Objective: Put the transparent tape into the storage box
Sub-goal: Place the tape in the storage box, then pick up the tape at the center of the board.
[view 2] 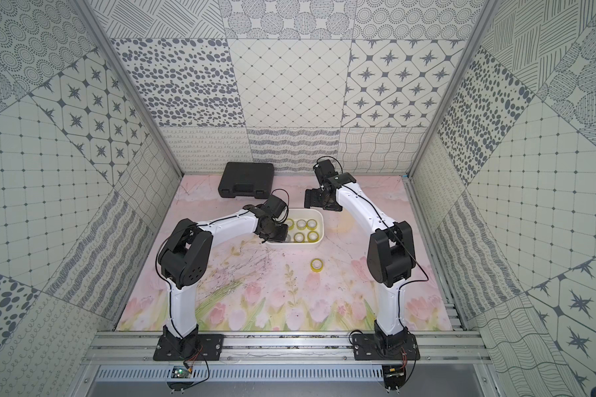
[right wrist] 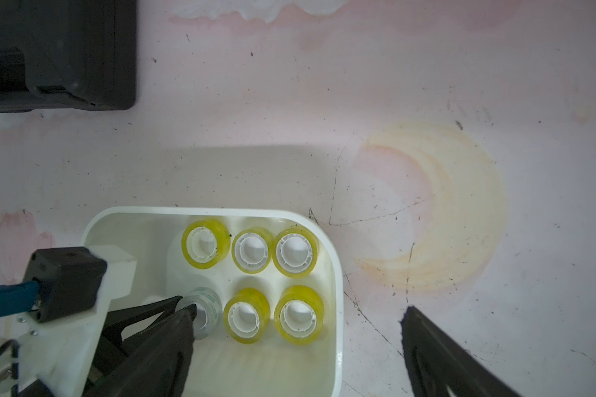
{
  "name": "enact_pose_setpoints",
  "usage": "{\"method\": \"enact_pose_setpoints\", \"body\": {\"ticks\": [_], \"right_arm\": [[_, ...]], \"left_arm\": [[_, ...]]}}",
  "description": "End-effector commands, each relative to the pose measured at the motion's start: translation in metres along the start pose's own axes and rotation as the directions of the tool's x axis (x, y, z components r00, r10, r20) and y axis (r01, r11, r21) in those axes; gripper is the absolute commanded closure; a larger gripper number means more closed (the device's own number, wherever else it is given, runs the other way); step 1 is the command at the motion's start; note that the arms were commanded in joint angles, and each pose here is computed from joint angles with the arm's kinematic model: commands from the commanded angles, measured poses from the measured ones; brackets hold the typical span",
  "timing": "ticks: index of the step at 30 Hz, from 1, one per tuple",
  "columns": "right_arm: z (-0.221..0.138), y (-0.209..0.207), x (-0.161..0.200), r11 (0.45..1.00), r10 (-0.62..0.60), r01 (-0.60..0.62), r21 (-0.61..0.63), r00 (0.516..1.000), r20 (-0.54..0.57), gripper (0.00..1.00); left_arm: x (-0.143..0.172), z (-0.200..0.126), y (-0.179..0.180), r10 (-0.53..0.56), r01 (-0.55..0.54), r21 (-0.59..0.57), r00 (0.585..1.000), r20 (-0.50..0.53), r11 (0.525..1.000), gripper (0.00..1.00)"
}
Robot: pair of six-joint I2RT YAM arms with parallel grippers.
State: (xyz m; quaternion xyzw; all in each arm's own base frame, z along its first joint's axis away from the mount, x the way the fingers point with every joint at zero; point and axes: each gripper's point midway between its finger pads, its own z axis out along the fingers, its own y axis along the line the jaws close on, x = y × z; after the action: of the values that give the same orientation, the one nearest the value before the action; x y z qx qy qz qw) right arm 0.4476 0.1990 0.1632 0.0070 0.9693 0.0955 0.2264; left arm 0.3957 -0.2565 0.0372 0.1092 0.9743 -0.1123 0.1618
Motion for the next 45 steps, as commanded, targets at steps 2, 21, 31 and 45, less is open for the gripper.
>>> {"method": "enact_pose_setpoints", "body": {"ticks": [2,21,31,45], "right_arm": [[-0.019,0.005,-0.012,0.999,0.003,0.000,-0.040,0.998,0.063,0.04],[-0.040,0.000,0.021,0.997,0.007,-0.004,-0.079,0.999,0.036,0.03],[-0.034,-0.014,0.126,0.998,-0.065,0.061,-0.031,0.990,-0.123,0.03],[0.008,-0.017,0.181,1.000,-0.029,0.027,-0.014,0.988,-0.153,0.10]], "left_arm": [[-0.011,-0.013,-0.016,0.000,-0.003,0.059,0.998,0.056,0.998,0.75],[-0.043,-0.099,-0.011,0.009,-0.015,0.018,0.954,0.301,1.000,0.34],[-0.043,-0.171,0.018,-0.046,0.083,-0.064,0.893,0.448,0.995,0.01],[-0.004,-0.180,0.046,-0.151,0.200,-0.068,0.886,0.439,0.977,0.01]]}}
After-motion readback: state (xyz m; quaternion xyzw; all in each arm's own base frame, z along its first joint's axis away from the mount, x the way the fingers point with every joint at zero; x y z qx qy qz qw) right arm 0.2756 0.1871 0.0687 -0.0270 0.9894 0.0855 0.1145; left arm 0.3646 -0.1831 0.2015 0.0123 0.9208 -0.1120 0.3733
